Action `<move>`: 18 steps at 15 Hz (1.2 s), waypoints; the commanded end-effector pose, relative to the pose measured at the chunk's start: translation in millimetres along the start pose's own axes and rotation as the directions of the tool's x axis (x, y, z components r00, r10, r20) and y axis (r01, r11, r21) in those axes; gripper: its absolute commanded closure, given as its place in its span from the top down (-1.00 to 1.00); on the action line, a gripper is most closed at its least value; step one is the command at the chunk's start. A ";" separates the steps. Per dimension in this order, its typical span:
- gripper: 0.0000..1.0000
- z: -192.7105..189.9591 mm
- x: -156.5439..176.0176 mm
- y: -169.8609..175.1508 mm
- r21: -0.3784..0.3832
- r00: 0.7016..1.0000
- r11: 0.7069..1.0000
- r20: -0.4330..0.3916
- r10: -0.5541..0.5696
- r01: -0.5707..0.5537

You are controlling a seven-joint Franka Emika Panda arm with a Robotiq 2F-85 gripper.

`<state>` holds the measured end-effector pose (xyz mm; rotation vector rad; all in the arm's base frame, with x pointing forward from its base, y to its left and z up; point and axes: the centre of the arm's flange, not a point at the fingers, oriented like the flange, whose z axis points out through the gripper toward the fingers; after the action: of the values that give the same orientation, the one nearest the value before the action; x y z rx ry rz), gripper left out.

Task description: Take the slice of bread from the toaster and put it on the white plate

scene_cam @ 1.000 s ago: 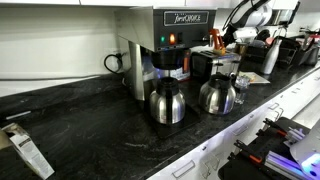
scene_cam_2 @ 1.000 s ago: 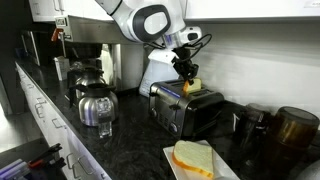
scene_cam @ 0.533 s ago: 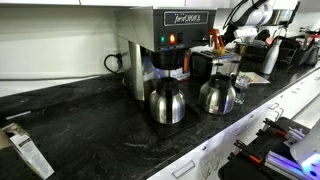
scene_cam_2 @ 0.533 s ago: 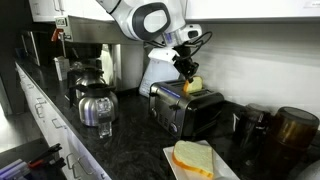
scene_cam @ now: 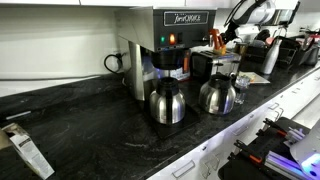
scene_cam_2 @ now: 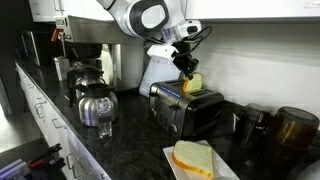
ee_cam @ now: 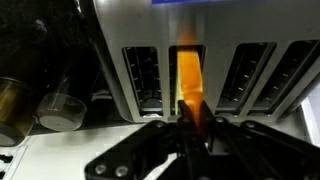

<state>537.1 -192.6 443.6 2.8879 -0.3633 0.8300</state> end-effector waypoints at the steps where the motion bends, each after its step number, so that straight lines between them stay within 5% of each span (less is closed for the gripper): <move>1: -0.94 -28.3 -2.3 4.0 -0.002 0.998 1.000 -0.062 -0.006 0.006; 6: -0.94 -50.4 -25.6 0.9 0.007 0.996 1.000 -0.083 0.019 -0.019; 12: -0.94 -113.7 -29.1 10.0 -0.004 0.976 1.000 -0.215 0.028 -0.030; 18: -0.94 -126.7 -56.4 23.3 -0.083 0.985 0.996 -0.170 0.007 -0.022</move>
<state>436.9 -183.0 525.1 2.7612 -0.3778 1.0878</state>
